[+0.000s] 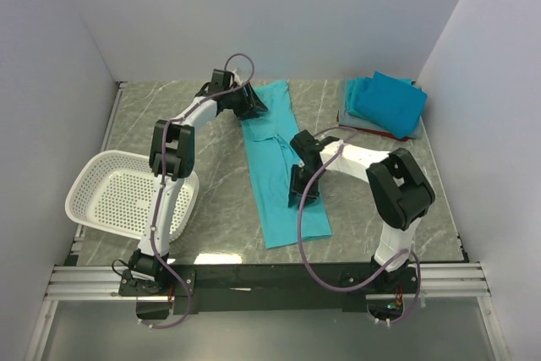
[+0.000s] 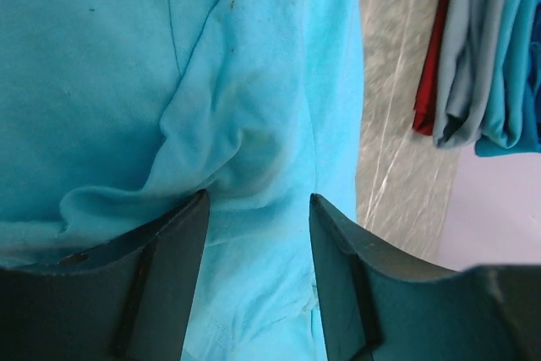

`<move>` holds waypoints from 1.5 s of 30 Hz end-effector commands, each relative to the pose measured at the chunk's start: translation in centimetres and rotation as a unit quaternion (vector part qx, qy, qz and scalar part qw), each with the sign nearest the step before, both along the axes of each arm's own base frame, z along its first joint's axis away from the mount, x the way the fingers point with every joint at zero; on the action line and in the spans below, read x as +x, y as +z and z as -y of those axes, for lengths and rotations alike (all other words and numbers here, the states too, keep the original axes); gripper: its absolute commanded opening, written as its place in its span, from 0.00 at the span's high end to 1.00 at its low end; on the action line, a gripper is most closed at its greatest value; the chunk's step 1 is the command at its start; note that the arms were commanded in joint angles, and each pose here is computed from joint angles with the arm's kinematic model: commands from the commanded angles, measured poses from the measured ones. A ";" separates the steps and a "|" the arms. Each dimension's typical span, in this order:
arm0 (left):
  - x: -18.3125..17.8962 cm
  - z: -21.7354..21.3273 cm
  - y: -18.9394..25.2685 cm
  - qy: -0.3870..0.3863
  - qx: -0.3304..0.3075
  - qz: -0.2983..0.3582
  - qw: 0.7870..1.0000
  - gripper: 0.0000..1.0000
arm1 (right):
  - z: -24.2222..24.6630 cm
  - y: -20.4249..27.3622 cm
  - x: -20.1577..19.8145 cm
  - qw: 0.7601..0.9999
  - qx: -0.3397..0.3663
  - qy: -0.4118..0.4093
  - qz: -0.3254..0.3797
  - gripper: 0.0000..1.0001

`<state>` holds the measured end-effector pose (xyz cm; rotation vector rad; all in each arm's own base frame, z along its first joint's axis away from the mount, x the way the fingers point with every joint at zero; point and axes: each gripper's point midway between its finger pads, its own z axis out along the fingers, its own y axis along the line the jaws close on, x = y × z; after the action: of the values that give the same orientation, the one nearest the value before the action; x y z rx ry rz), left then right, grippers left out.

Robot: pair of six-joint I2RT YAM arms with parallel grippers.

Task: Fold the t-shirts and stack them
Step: Fold the tshirt

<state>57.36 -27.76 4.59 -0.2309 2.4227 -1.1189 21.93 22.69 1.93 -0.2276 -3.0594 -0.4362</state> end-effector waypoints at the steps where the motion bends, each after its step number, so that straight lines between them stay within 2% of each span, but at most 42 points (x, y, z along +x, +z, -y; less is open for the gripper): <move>1: 1.5 -0.7 -3.0 0.006 0.005 0.013 1.000 0.42 | -2.2 1.2 1.8 1.000 0.022 0.006 0.015 0.57; 8: 1.9 0.1 0.6 -0.014 -0.024 0.052 0.998 0.40 | -4.0 4.2 3.3 0.998 0.022 0.024 0.049 0.56; 12: 2.1 0.1 5.4 -0.013 -0.034 0.092 0.995 0.39 | -3.4 7.7 3.6 0.996 0.023 0.015 0.083 0.55; 17: 1.4 -0.3 10.5 -0.008 -0.028 0.129 0.991 0.38 | 0.1 7.8 1.1 0.997 -0.032 0.012 0.075 0.51; 18: 0.9 -0.3 12.9 -0.008 -0.027 0.148 0.989 0.37 | 1.3 7.2 0.2 0.996 -0.050 0.013 0.070 0.51; 20: 0.0 -1.0 12.9 0.002 -0.003 0.149 0.989 0.37 | 2.5 6.5 -1.0 0.996 -0.069 0.015 0.057 0.51; 21: -1.0 -0.9 15.0 0.002 0.004 0.161 0.987 0.37 | 3.4 6.0 -1.8 0.995 -0.082 0.014 0.050 0.51; 22: -1.4 -1.3 14.9 0.008 0.025 0.166 0.986 0.37 | 3.9 5.7 -2.3 0.995 -0.090 0.014 0.046 0.51; 23: -2.5 -1.5 14.0 0.010 0.043 0.154 0.987 0.36 | 4.3 5.6 -2.5 0.994 -0.095 0.012 0.046 0.50; 25: -4.7 -1.6 15.1 0.015 0.080 0.159 0.984 0.36 | 5.1 5.2 -3.2 0.994 -0.101 0.008 0.047 0.50; 26: -6.3 -1.7 13.5 0.011 0.097 0.137 0.986 0.36 | 5.3 5.1 -3.4 0.993 -0.105 0.006 0.047 0.50; 27: -8.3 -1.0 14.4 0.001 0.102 0.134 0.986 0.36 | 5.7 4.8 -3.8 0.993 -0.112 0.004 0.043 0.50; 29: -11.7 -1.2 13.2 0.002 0.118 0.111 0.987 0.36 | 6.7 4.2 -4.4 0.991 -0.131 0.001 0.037 0.50; 31: -15.9 -0.3 10.0 -0.014 0.125 0.065 0.990 0.37 | 7.2 3.7 -4.7 0.990 -0.138 -0.005 0.037 0.50; 33: -19.0 0.6 10.4 -0.022 0.129 0.059 0.990 0.37 | 7.5 3.5 -5.2 0.990 -0.136 -0.009 0.039 0.50; 34: -21.2 0.2 8.5 -0.026 0.143 0.030 0.989 0.38 | 7.5 3.5 -5.0 0.990 -0.131 -0.010 0.045 0.50; 36: -24.0 0.8 8.7 -0.033 0.150 0.030 0.988 0.38 | 7.8 3.2 -5.4 0.990 -0.131 -0.008 0.046 0.50; 38: -26.7 0.3 7.5 -0.030 0.150 0.003 0.988 0.38 | 8.1 2.5 -5.8 0.990 -0.131 -0.006 0.043 0.50; 45: -33.3 -1.0 4.3 -0.012 0.146 -0.064 0.987 0.38 | 8.2 1.0 -6.2 0.992 -0.119 0.008 0.051 0.50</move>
<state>24.39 -26.68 7.36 -0.0902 2.7292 -0.7325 14.37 13.99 2.67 -0.2032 -3.1346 -0.0153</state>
